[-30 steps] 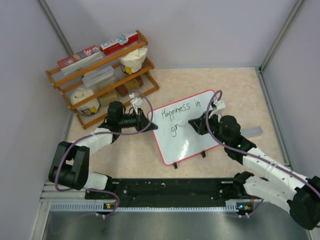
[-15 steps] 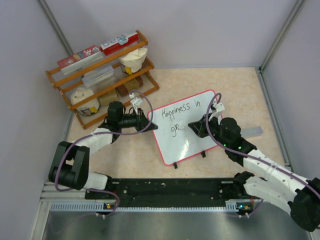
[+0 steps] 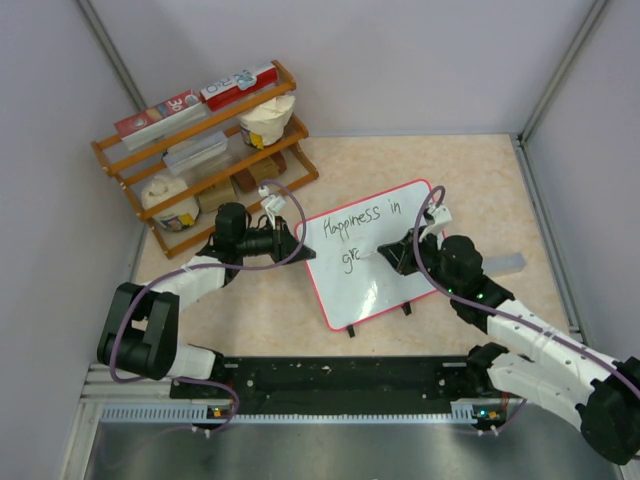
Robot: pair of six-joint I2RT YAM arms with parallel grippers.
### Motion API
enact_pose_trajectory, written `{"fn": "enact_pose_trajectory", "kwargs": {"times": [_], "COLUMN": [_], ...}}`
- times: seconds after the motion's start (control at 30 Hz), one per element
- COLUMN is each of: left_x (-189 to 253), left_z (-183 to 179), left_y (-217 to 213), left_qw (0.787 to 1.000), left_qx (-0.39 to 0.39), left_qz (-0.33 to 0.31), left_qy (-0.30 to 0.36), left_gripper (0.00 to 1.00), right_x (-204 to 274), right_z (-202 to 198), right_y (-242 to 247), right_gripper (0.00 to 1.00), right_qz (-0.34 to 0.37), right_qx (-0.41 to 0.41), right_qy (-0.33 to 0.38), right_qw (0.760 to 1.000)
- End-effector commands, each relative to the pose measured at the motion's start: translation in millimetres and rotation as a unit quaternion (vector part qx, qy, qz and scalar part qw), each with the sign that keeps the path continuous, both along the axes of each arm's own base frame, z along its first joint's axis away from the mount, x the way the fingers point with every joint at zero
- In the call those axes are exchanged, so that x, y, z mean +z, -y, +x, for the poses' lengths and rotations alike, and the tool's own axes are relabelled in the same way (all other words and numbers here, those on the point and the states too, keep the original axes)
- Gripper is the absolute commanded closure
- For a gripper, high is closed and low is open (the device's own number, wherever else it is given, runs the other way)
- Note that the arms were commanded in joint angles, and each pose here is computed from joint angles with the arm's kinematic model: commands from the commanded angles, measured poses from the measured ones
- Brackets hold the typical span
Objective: Write a sentence on the whiteboard
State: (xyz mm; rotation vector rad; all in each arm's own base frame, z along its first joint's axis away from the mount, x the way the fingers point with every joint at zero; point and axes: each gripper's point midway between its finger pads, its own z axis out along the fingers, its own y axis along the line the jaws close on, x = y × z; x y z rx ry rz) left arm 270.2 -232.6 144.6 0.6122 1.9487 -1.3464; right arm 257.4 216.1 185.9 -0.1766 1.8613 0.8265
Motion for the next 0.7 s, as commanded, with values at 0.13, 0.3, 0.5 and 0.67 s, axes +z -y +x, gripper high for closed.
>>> {"fn": "enact_pose_trajectory", "kwargs": {"times": [0.13, 0.3, 0.5, 0.67], "left_x": [-23.2, -22.5, -22.7, -22.0], "left_z": [-3.4, -3.5, -3.7, -3.7], "left_y": [-0.3, -0.6, -0.6, -0.3], "left_qw": [0.998, 0.998, 0.998, 0.998], "left_qx": [-0.012, -0.012, -0.012, -0.013], "left_qz": [0.041, 0.041, 0.041, 0.040], "left_qy": [0.038, 0.040, 0.039, 0.040], "left_gripper": [1.00, 1.00, 1.00, 1.00], "right_x": [19.6, 26.1, 28.8, 27.7], "right_z": [20.8, 23.8, 25.4, 24.9], "right_y": [11.7, 9.9, 9.0, 8.6], "right_gripper": [1.00, 1.00, 1.00, 1.00], "right_qz": [0.002, 0.012, 0.018, 0.019], "right_qx": [-0.046, -0.048, -0.050, -0.049], "right_qy": [0.026, 0.030, 0.031, 0.030], "right_qw": [0.999, 0.998, 0.998, 0.998]}}
